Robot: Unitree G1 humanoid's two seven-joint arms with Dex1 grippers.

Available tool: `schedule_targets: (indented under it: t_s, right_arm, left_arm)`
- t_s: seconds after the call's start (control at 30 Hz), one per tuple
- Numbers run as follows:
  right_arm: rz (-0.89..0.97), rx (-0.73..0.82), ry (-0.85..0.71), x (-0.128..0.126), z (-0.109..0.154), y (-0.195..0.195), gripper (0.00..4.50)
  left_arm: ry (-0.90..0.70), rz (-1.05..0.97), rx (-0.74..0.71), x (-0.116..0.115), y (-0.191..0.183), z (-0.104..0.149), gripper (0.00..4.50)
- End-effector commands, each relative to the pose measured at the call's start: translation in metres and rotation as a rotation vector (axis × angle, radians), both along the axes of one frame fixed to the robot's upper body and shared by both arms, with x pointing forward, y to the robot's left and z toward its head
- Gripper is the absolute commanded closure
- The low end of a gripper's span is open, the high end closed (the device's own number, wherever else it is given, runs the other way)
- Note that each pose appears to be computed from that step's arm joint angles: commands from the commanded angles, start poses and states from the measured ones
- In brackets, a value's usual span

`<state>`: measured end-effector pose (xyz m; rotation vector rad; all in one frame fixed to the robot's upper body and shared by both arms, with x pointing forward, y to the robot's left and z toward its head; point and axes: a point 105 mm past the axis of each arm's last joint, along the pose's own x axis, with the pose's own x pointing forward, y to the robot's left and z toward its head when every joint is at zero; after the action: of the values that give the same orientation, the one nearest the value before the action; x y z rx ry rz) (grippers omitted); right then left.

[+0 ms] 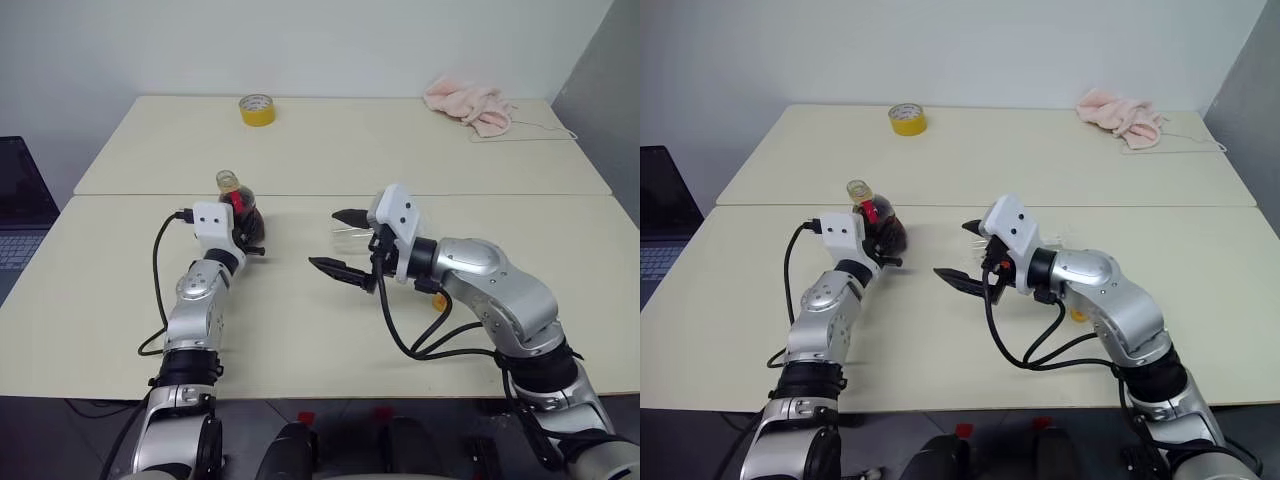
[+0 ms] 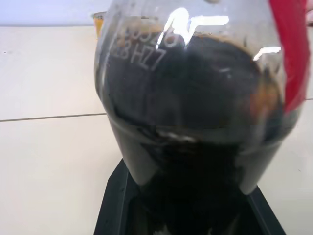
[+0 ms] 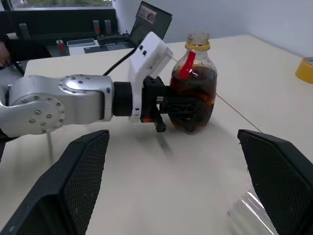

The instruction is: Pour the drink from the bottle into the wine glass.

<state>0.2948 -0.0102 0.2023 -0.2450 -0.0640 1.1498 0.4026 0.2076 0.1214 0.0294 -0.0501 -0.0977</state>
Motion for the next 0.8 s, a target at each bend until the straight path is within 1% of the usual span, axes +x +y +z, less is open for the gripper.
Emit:
schedule_targets:
  t_s: [0.03,0.23,0.3,0.33,0.37,0.47,0.6,0.63,0.8]
  right_arm:
    - [0.007,0.016,-0.048,-0.003,0.013,0.005,0.00]
    - [0.000,0.022,-0.041,-0.003,0.013,0.005,0.00]
    - [0.000,0.023,-0.040,-0.003,0.013,0.005,0.00]
    - [-0.001,0.026,-0.040,-0.003,0.013,0.005,0.00]
    - [-0.001,0.028,-0.040,-0.003,0.014,0.005,0.00]
    - [-0.004,0.033,-0.040,-0.002,0.015,0.005,0.00]
    - [-0.006,0.036,-0.044,-0.002,0.015,0.004,0.00]
    - [-0.006,0.036,-0.044,-0.002,0.016,0.004,0.00]
    - [-0.004,0.034,-0.054,-0.003,0.016,0.002,0.00]
  left_arm:
    - [-0.080,0.032,0.038,0.003,0.006,0.020,3.65]
    - [-0.063,0.048,0.029,0.005,0.008,0.015,3.65]
    - [-0.061,0.066,0.017,0.005,0.010,0.014,2.94]
    - [-0.061,0.072,0.013,0.005,0.012,0.014,2.72]
    - [-0.062,0.075,0.011,0.004,0.013,0.014,2.33]
    - [-0.062,0.077,-0.005,0.003,0.016,0.014,1.35]
    - [-0.062,0.065,-0.005,-0.001,0.015,0.014,0.12]
    - [-0.062,0.064,-0.005,-0.002,0.015,0.014,0.05]
    - [-0.045,0.006,0.004,-0.017,0.008,0.008,0.05]
